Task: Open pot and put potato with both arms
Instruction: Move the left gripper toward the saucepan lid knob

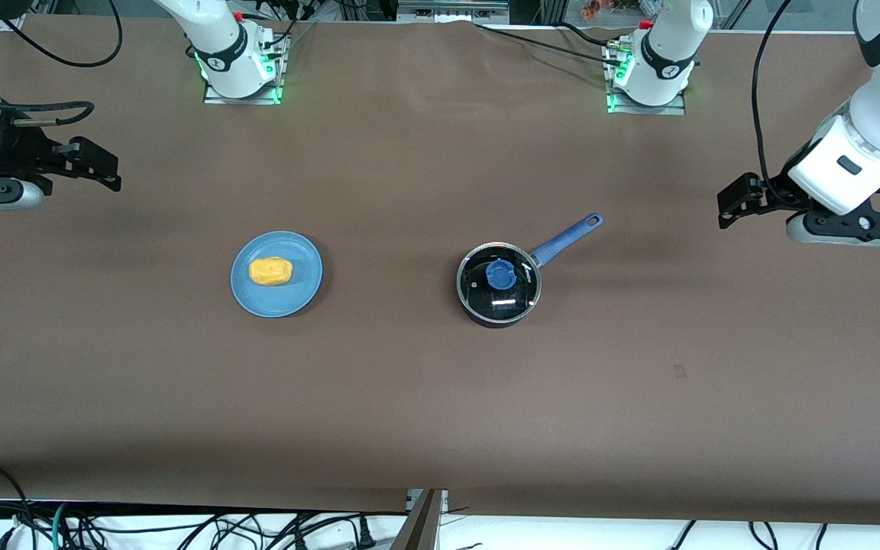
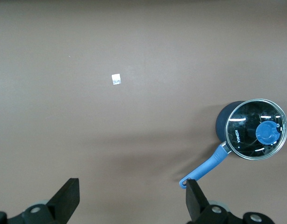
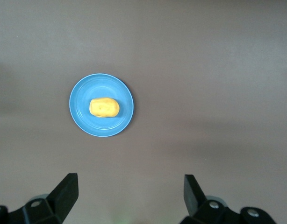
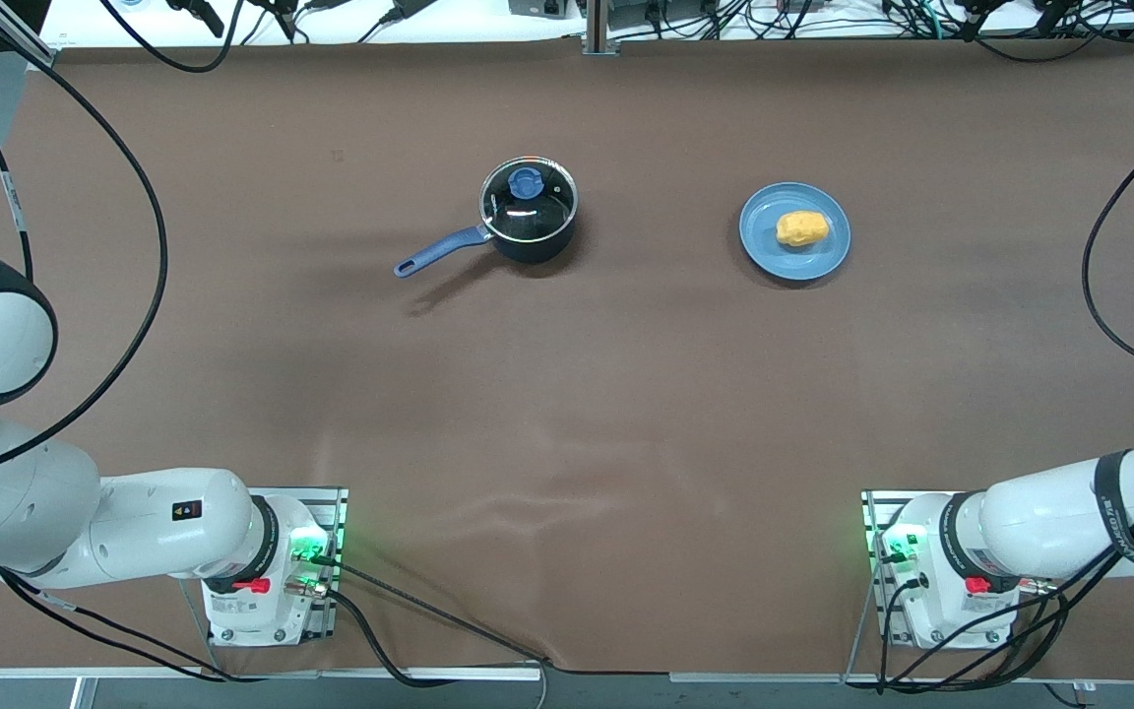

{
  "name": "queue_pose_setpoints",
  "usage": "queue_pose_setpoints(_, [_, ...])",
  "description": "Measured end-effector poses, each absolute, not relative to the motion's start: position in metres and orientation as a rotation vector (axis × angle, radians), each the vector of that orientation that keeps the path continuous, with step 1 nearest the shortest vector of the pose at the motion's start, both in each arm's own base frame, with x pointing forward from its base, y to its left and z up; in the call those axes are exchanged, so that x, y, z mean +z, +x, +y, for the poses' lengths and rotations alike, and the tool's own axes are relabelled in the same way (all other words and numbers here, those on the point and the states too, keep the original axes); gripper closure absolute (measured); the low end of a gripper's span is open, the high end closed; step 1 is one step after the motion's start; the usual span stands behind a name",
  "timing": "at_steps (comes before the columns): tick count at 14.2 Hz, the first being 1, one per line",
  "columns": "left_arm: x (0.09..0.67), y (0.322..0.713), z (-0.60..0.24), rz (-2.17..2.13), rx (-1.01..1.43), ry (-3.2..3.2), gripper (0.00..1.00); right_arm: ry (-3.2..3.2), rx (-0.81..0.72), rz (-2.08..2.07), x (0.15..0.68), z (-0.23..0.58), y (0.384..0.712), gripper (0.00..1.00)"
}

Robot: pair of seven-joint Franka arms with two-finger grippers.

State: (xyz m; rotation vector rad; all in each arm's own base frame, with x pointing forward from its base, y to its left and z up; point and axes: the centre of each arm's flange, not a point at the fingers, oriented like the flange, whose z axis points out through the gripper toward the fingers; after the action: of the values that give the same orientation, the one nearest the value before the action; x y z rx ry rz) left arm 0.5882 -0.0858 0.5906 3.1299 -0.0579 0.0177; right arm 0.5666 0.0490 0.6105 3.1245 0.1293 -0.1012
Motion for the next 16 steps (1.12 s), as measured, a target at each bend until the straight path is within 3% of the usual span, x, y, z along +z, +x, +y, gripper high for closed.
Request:
queue_pose_setpoints(7, [0.573, 0.595, -0.093, -0.052, -0.032, 3.118, 0.00, 3.125, -0.101, 0.129, 0.610, 0.048, 0.567, 0.00])
queue_pose_setpoints(16, [0.539, 0.594, -0.176, 0.128, -0.063, 3.104, 0.00, 3.124, -0.102, 0.129, 0.610, 0.048, 0.567, 0.00])
